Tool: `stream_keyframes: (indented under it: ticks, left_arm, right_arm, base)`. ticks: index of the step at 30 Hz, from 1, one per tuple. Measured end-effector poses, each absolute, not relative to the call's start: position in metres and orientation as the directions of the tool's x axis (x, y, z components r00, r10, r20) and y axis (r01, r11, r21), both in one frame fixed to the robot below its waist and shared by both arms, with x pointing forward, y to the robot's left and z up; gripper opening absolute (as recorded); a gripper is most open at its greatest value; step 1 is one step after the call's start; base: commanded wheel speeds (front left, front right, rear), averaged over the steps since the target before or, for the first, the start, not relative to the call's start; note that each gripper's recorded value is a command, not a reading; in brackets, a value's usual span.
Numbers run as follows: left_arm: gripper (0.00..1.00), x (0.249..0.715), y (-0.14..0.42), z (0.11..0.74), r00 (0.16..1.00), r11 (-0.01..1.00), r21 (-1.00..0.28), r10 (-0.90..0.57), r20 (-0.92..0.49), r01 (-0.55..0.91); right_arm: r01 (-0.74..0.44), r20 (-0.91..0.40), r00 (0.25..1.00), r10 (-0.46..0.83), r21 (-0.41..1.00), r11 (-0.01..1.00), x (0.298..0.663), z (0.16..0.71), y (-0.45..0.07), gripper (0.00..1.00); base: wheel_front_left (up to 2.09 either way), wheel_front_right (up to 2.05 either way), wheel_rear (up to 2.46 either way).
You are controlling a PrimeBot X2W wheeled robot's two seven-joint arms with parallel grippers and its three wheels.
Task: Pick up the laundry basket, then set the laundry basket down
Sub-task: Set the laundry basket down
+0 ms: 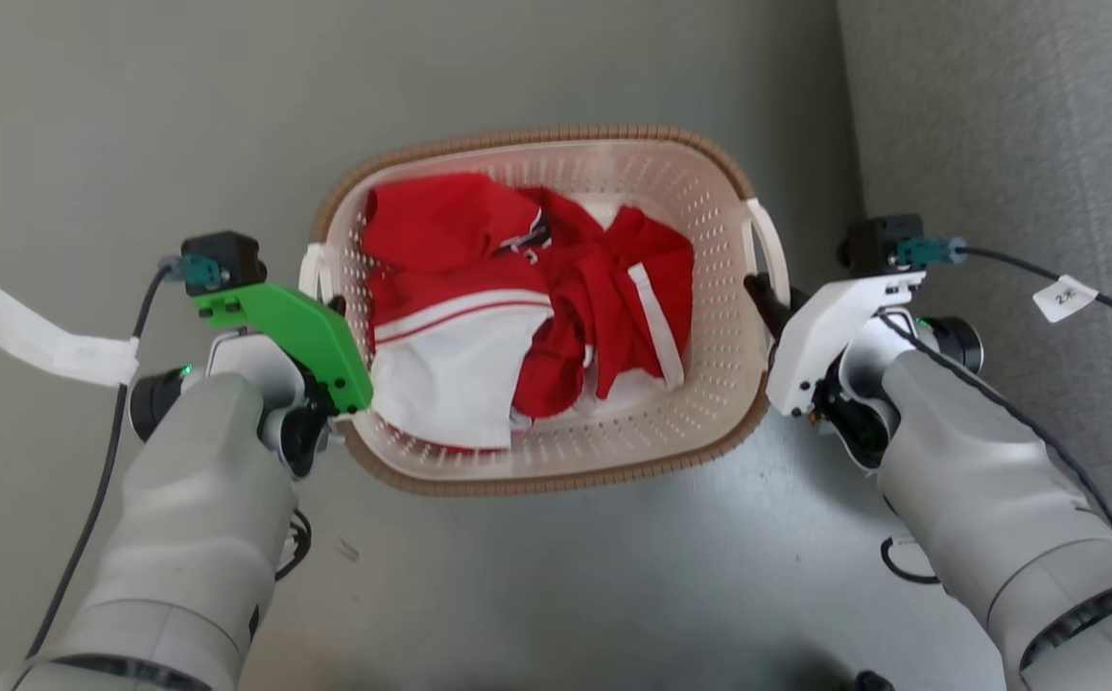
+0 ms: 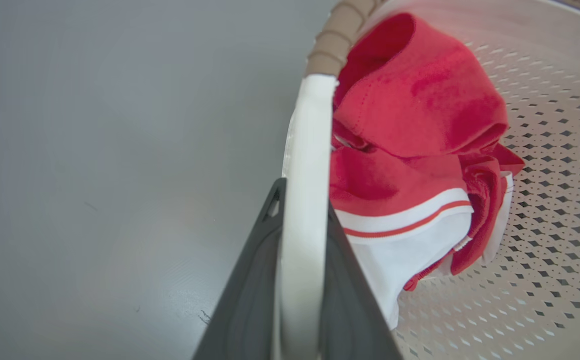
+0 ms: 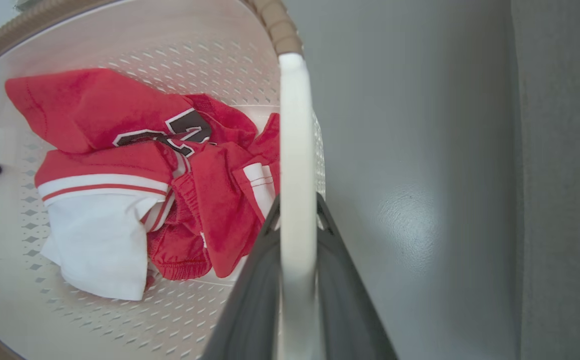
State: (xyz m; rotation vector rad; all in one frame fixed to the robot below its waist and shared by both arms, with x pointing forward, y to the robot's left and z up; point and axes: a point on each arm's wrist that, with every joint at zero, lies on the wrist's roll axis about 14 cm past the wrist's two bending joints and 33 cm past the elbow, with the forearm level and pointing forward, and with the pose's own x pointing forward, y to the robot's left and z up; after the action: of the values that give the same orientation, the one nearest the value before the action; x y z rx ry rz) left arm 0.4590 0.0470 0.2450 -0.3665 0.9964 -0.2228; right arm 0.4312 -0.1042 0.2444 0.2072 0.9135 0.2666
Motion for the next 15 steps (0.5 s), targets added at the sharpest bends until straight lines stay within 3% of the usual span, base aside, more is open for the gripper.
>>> stream_keyframes:
  ticks: [15]
  left_arm:
    - [0.00,0.471,0.050,0.192,0.514,0.922,-0.386,-0.316,-0.797,-0.032]
  right_arm:
    - [-0.164,-0.759,0.562,0.329,0.287,0.944,0.445,0.200,-0.101,0.00]
  base:
    - [0.00,0.00,0.00]
